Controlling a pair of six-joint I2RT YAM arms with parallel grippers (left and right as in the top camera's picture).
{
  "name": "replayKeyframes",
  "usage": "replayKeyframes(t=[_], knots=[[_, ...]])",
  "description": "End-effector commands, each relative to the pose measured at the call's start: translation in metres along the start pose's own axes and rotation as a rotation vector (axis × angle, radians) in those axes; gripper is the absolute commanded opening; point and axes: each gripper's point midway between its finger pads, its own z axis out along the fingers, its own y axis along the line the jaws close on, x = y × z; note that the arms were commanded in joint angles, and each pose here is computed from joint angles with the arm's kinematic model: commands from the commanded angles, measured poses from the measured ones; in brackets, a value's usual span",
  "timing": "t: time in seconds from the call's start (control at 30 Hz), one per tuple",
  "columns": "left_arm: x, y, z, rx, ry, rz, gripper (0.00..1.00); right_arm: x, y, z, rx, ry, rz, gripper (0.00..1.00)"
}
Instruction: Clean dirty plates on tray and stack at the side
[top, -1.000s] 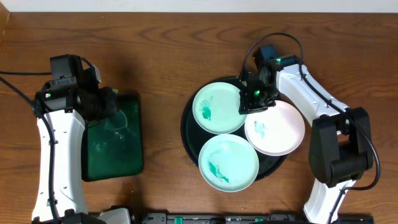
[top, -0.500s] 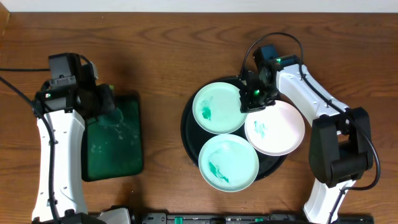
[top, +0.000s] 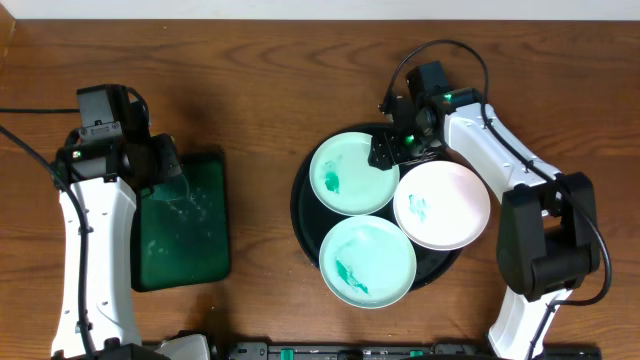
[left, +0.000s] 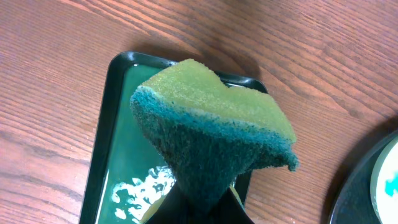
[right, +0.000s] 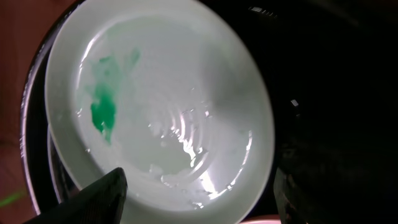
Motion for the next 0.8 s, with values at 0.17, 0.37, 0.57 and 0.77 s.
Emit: replayKeyframes(t=[0.17, 0.37, 0.57, 0.77], knots=[[-0.003, 0.001, -0.007, -0.002, -0.027, -0.011, 0.07, 0.002, -0.025, 0.018, 0.028, 0.034, 0.049, 0.68], [-0.004, 0.001, -0.007, -0.002, -0.029, -0.01, 0.07, 0.014, -0.033, 0.043, 0.017, 0.097, 0.075, 0.62], [-0.004, 0.001, -0.007, -0.002, -0.03, -0.011, 0.07, 0.021, -0.034, 0.056, -0.001, 0.13, 0.093, 0.39], [-0.004, 0.001, -0.007, -0.002, -0.03, -0.01, 0.07, 0.02, -0.035, 0.055, -0.001, 0.128, 0.111, 0.22]])
